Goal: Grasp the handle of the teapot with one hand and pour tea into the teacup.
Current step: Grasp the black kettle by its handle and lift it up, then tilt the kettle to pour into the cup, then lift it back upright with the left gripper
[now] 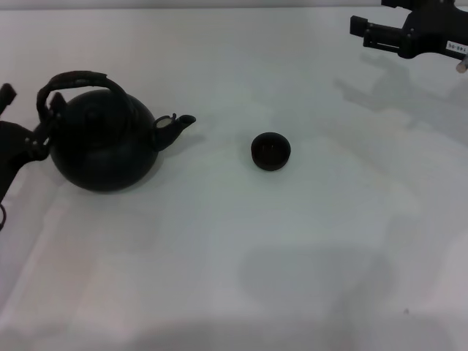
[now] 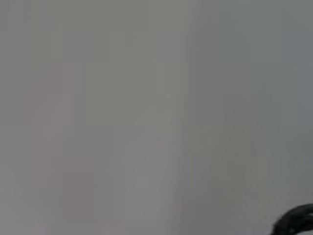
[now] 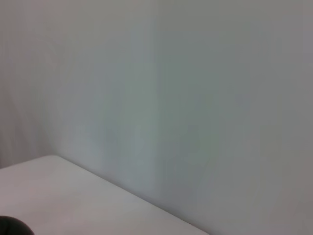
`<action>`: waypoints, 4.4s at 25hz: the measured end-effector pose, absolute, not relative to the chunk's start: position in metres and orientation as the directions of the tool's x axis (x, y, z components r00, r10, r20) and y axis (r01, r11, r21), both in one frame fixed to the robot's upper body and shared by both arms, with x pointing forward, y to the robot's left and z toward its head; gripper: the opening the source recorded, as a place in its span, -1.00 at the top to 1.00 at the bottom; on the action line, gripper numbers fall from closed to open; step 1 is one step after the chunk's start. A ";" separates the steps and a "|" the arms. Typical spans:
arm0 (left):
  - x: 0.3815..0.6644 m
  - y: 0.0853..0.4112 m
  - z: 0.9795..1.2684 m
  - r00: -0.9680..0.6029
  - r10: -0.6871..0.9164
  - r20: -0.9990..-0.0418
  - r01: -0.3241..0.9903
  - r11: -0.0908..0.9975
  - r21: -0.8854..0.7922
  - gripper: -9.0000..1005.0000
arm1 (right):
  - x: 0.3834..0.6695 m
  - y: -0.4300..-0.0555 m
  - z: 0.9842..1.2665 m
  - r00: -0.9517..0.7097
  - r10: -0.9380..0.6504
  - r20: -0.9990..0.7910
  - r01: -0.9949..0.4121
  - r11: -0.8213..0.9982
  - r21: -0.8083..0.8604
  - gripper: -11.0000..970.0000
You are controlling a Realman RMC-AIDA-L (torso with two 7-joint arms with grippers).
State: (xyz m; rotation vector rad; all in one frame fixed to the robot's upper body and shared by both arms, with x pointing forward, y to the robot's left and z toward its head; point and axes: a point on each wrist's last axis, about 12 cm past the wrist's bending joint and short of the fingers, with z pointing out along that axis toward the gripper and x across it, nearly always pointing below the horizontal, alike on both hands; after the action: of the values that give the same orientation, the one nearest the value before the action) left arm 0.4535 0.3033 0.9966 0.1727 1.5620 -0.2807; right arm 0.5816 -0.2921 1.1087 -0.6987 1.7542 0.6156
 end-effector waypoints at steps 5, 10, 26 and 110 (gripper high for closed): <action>0.452 0.301 0.995 -0.024 -0.089 -0.996 0.267 0.959 -0.092 -0.65 | 0.585 -0.288 1.106 -0.240 -0.152 -0.959 -0.720 0.690 0.071 -0.74; 0.451 0.295 0.993 -0.040 -0.107 -0.993 0.271 0.956 -0.114 -0.65 | 0.586 -0.287 1.105 -0.239 -0.157 -0.958 -0.718 0.693 0.065 -0.74; 0.442 0.283 0.986 -0.081 -0.174 -0.981 0.250 0.950 -0.189 -0.65 | 0.587 -0.288 1.099 -0.258 -0.156 -0.954 -0.704 0.707 0.075 -0.74; 0.578 0.263 1.117 -0.296 0.279 -0.913 0.540 0.838 0.081 0.68 | 0.572 -0.316 1.091 -0.216 -0.008 -0.976 -0.613 0.780 0.129 -0.74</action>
State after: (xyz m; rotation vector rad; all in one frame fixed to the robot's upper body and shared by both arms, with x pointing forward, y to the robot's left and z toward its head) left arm 0.5781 0.2633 1.1172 0.6131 1.8963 -0.2909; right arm 0.5722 -0.3165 1.0914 -0.4906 1.7147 0.5971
